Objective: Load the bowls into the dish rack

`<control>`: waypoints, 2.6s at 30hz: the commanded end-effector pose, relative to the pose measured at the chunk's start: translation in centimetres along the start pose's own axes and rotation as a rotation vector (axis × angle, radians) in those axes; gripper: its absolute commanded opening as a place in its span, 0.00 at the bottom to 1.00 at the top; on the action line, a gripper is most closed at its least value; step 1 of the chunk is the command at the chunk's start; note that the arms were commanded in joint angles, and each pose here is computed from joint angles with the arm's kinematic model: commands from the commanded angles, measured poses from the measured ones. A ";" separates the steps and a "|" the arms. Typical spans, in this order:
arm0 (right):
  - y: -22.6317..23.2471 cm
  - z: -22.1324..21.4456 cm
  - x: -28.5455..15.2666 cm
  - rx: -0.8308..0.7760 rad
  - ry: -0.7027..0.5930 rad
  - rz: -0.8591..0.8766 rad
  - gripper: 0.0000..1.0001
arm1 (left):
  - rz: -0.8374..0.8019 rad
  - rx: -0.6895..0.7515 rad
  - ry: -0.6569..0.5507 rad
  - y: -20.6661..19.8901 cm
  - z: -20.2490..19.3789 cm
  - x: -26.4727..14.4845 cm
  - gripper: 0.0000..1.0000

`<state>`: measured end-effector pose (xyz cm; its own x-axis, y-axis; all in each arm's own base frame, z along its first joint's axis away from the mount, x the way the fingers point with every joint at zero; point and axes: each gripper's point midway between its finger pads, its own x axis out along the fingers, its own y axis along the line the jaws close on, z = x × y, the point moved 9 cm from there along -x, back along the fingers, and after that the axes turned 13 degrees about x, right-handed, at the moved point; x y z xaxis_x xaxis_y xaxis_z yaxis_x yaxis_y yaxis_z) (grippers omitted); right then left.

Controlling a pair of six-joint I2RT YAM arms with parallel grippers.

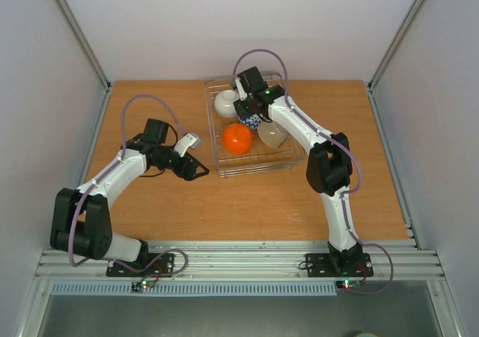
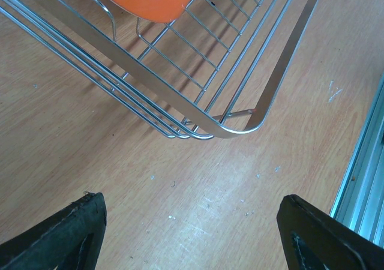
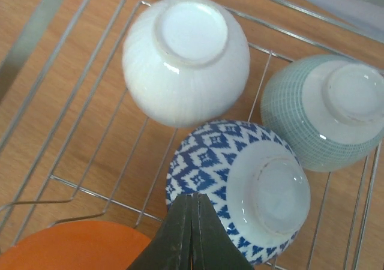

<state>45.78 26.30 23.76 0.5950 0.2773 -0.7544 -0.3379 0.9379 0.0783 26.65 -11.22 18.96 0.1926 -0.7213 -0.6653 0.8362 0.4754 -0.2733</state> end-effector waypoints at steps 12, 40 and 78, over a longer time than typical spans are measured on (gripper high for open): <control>-1.3 -2.7 3.3 -0.008 0.097 -0.134 0.01 | -0.006 0.016 -0.010 0.4 0.7 -0.1 0.78; -2.0 -1.3 1.6 0.006 -0.011 -0.215 0.01 | 0.002 0.017 0.002 0.5 0.6 0.0 0.78; -3.4 -2.9 4.8 0.083 0.117 -0.126 0.01 | -0.004 0.006 0.022 0.8 0.4 0.3 0.78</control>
<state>47.61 23.66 18.84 0.5774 0.1274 -0.8065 -0.1966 0.9804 0.0142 26.90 -11.25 18.23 0.1599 -0.7117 -0.6840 0.8251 0.4767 -0.3032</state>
